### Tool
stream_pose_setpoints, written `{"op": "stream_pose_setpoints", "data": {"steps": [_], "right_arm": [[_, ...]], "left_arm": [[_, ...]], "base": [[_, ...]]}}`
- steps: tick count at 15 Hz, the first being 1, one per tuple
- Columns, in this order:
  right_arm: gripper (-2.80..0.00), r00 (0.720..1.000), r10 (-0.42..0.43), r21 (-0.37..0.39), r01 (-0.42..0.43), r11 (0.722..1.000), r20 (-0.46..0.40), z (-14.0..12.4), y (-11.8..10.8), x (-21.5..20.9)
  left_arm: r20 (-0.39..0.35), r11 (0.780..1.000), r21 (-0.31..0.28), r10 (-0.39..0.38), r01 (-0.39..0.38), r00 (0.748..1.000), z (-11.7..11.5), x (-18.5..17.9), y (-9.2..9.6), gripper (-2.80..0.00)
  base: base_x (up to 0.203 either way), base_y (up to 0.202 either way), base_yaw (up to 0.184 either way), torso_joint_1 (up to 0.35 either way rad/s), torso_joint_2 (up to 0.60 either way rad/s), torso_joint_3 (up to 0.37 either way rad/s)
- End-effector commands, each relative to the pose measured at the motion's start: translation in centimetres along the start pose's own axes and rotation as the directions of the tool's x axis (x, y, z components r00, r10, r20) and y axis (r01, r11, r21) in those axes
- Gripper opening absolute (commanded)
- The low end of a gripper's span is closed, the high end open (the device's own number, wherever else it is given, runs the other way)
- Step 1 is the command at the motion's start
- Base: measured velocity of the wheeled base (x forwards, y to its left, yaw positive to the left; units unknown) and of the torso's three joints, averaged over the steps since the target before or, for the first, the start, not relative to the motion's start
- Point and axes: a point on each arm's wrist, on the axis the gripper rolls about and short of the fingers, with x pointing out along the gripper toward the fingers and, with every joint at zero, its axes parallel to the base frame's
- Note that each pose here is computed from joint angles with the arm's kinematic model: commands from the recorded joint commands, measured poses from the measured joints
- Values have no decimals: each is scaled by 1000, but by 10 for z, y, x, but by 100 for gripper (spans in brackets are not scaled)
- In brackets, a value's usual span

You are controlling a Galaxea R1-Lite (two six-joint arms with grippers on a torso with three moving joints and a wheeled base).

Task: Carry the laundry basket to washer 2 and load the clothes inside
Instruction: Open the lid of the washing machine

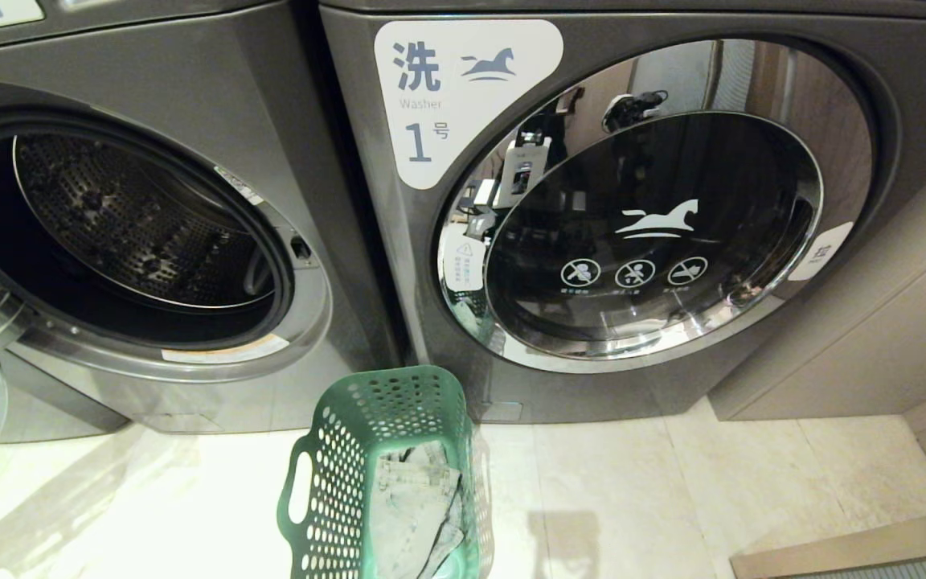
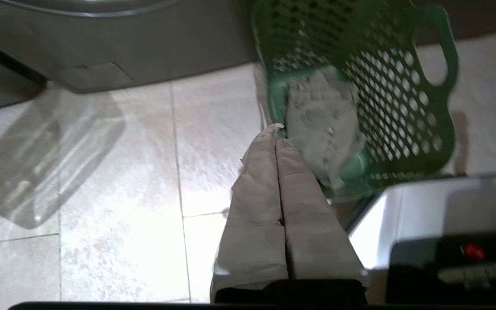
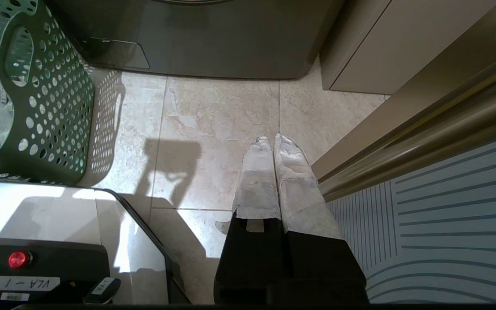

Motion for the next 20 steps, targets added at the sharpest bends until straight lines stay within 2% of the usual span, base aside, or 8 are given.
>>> {"op": "stream_pose_setpoints", "data": {"steps": [1, 2, 5, 6, 8, 12, 15, 20], "right_arm": [[-280, 1000, 1, -1, -1, 1000, -3, 0, 0, 0], [-280, 1000, -1, -1, 1, 1000, -3, 0, 0, 0], [-280, 1000, 1, -1, -1, 1000, -3, 0, 0, 0], [-280, 1000, 0, -1, 0, 1000, -3, 0, 0, 0], [-280, 1000, 0, 0, 0, 1000, -3, 0, 0, 0], [-280, 1000, 1, -1, -1, 1000, -3, 0, 0, 0], [-280, 1000, -1, 1, 1, 1000, -3, 0, 0, 0], [-280, 1000, 0, 1, 0, 1000, -3, 0, 0, 0]], "left_arm": [[-29, 996, 26, -81, 82, 996, -12, -12, -4, -280], [-45, 993, 57, -98, 101, 994, -13, -15, -4, -280], [10, 991, 122, -65, 63, 998, -15, -23, -4, -280], [49, 992, 123, -42, 35, 998, -19, -25, -4, -280], [173, 994, 105, 18, -36, 985, -26, -28, -5, -280], [316, 994, 83, 40, -70, 948, -33, -38, -6, -280], [286, 998, 24, 43, -53, 957, -36, -36, -6, -280], [280, 999, 15, 46, -52, 959, -37, -36, -6, -280]], "base": [[0, 0, 0, 0, 0, 0], [0, 0, 0, 0, 0, 0], [0, 0, 0, 0, 0, 0], [0, 0, 0, 0, 0, 0], [0, 0, 0, 0, 0, 0], [0, 0, 0, 0, 0, 0], [0, 0, 0, 0, 0, 0], [0, 0, 0, 0, 0, 0]]}}
